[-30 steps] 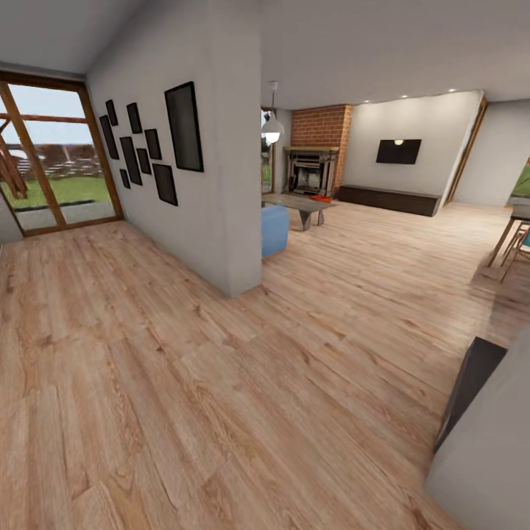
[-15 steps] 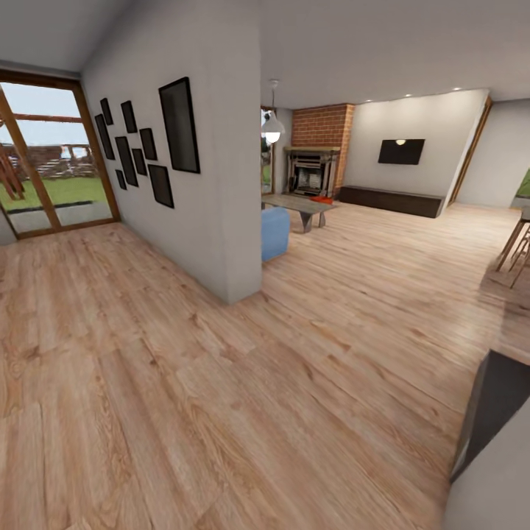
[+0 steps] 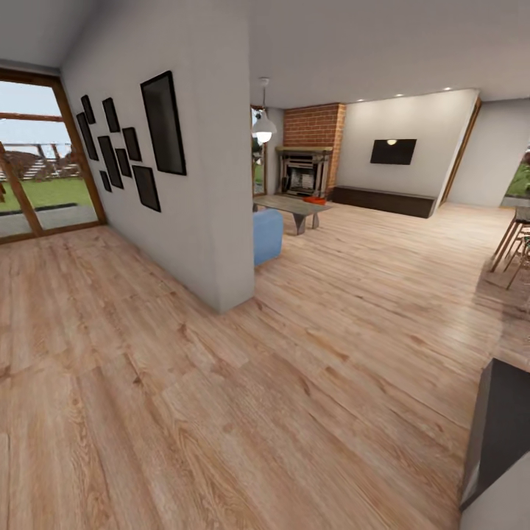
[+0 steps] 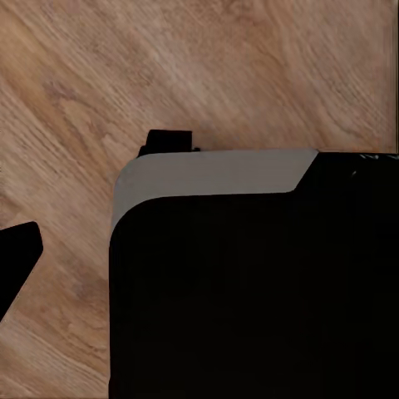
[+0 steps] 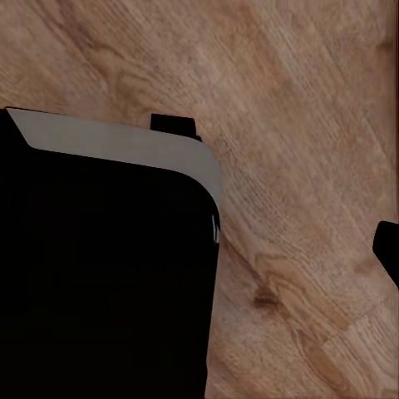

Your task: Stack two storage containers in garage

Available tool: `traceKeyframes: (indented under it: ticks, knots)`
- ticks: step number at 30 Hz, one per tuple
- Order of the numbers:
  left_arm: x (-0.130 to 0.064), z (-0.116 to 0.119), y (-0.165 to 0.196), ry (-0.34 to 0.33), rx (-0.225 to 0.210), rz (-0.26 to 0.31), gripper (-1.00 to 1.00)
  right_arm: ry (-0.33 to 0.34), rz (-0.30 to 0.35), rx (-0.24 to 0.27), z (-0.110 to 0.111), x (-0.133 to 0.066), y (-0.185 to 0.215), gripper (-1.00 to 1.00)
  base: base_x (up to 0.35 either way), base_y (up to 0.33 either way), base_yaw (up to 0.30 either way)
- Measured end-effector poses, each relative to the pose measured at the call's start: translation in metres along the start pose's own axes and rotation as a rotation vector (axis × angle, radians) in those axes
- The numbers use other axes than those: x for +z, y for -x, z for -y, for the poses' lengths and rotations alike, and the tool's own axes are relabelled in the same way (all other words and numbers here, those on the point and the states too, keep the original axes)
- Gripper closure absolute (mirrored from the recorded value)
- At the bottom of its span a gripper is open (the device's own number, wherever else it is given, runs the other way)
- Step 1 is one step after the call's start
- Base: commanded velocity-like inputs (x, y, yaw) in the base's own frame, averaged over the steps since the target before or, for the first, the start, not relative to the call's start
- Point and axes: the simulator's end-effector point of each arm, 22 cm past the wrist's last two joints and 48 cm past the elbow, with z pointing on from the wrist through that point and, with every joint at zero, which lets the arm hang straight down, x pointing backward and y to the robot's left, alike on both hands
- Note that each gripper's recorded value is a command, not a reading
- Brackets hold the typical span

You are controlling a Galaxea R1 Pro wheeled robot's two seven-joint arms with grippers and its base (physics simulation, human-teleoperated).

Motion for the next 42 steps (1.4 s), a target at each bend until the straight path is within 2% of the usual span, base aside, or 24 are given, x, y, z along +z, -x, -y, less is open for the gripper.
traceKeyframes:
  ticks: [10,23,42]
  knots:
    - [0.0000,0.0000,0.0001,0.000,0.000,0.001,-1.00,0.000,0.000,0.000,0.0002,0.0000,0.0000,-1.00,0.322,0.000,-0.205]
    - [0.0000,0.0000,0.0003,0.000,0.000,0.002,-1.00,0.000,0.000,-0.001,0.0002,0.0000,0.0000,-1.00,0.322,0.000,-0.036]
    - [0.0000,0.0000,0.0003,0.000,0.000,0.001,-1.00,0.001,0.000,-0.002,-0.0010,-0.0001,0.0002,-1.00,0.322,0.000,-0.229]
